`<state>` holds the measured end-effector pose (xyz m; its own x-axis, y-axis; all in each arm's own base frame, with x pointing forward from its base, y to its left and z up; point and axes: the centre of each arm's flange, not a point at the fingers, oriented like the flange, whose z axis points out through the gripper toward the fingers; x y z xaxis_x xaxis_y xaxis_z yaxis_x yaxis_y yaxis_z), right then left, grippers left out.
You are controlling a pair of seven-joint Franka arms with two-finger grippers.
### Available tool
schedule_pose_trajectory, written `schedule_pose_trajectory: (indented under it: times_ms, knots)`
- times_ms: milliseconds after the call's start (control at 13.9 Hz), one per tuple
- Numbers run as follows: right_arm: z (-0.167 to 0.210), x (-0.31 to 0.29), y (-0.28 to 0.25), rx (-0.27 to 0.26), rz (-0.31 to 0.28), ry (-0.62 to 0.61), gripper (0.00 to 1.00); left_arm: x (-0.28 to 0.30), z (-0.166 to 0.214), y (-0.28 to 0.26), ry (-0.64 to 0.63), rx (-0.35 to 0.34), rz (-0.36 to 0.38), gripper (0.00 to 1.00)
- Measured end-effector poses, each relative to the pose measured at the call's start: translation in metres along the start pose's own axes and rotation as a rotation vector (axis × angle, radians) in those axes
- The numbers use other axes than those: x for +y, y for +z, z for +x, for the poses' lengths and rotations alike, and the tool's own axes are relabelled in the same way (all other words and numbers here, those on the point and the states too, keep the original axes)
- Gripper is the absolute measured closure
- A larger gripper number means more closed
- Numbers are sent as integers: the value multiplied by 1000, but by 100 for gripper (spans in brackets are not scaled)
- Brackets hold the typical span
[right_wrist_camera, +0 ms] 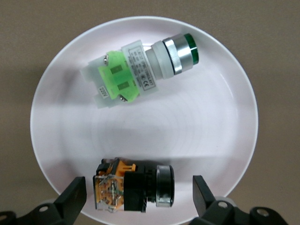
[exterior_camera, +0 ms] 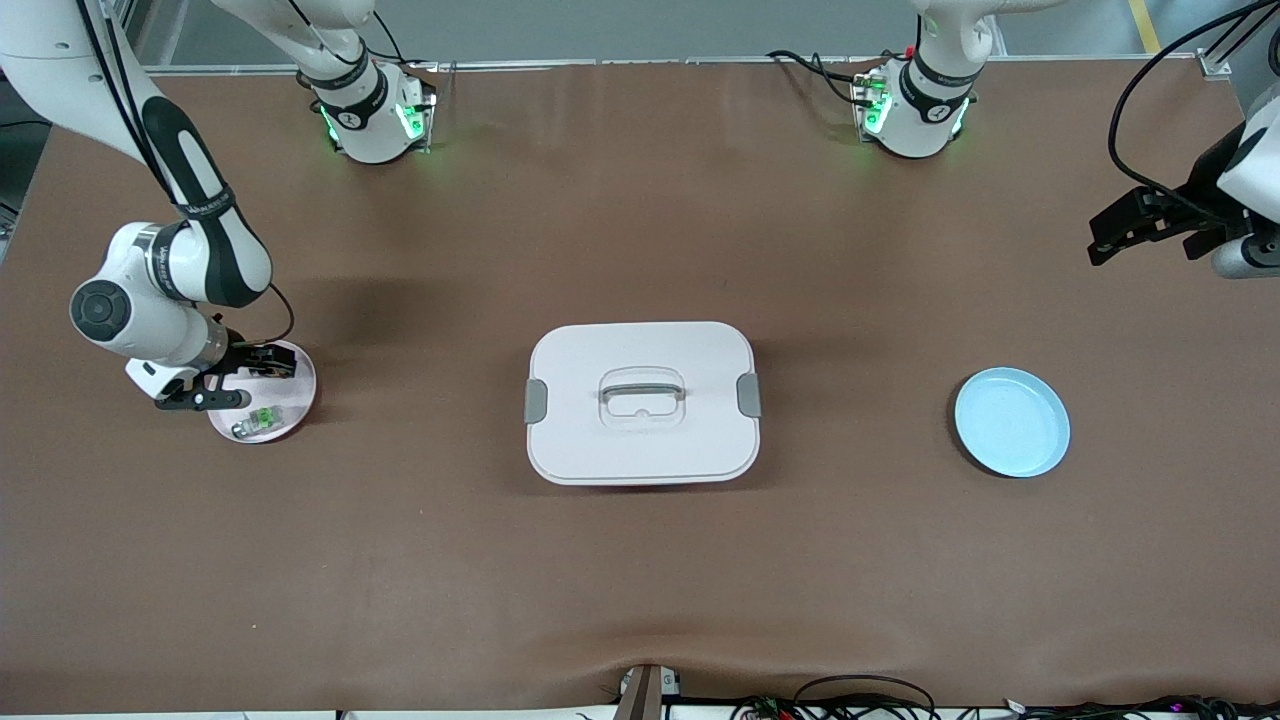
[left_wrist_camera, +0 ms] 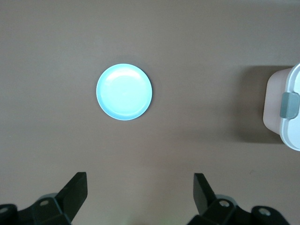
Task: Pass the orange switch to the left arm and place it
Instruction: 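Lower the right gripper and close it on the orange switch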
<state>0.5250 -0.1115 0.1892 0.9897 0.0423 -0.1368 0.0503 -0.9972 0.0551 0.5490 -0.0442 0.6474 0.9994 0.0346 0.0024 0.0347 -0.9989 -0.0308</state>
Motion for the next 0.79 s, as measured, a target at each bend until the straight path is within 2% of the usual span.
schedule_pose_trajectory:
  times_ms: [791]
  knots:
    - [-6,-3,17,-31,7,-3,0,0,2,3,0,4,-1,0]
